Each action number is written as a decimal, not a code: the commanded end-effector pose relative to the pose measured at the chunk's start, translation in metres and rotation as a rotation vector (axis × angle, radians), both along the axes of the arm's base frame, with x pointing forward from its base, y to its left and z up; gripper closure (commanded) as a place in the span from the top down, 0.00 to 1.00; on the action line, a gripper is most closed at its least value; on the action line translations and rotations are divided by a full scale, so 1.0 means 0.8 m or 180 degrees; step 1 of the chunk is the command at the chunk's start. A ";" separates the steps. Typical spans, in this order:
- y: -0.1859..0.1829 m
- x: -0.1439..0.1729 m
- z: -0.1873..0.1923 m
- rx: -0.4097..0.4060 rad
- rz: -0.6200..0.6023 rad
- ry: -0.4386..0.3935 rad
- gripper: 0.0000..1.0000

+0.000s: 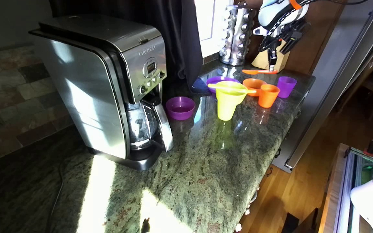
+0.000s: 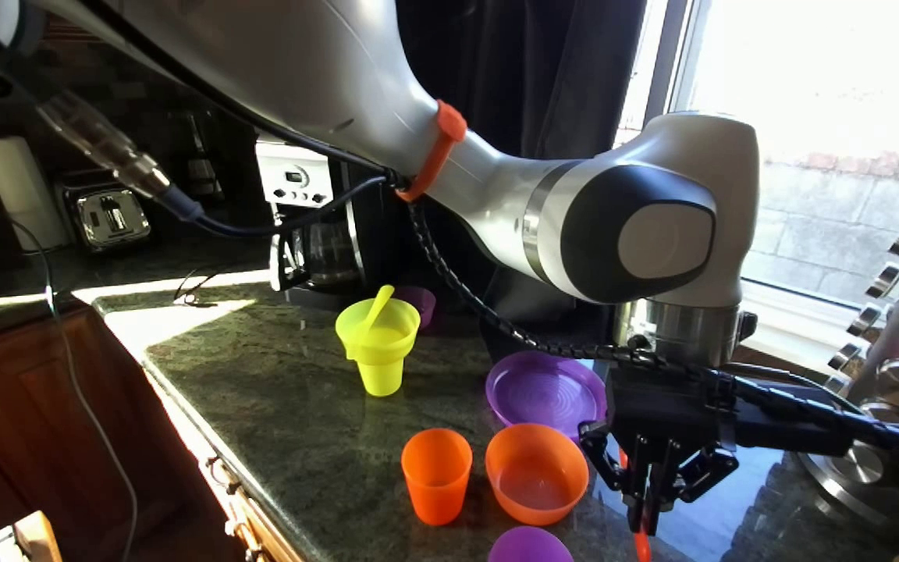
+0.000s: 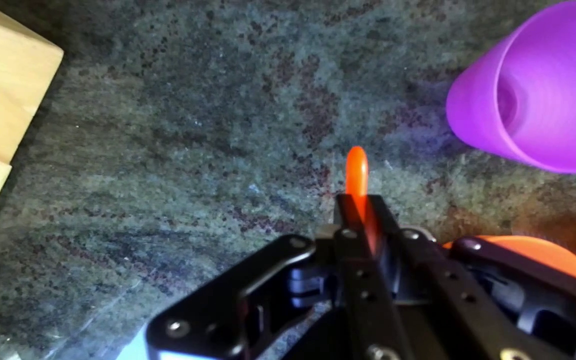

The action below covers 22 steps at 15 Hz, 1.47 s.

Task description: Remove the orange knife from the orange bowl then place the orange bowl on the right side of the counter, move the orange knife to the right.

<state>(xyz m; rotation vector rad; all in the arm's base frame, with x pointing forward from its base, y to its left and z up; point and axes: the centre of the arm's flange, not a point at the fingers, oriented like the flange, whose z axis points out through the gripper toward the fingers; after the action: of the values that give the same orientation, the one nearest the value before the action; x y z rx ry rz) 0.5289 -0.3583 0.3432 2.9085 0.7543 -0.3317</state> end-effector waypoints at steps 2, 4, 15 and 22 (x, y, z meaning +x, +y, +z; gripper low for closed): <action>0.001 0.003 -0.014 0.0022 0.0036 0.0091 0.02; 0.003 0.005 -0.019 0.0034 0.0037 0.0107 0.02; 0.006 0.011 -0.049 0.0086 -0.0087 0.0157 0.40; 0.009 0.009 -0.017 0.0179 -0.0195 -0.0042 0.92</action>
<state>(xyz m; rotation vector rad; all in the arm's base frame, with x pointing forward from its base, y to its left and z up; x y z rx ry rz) 0.5375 -0.3513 0.3135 2.9461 0.7298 -0.3606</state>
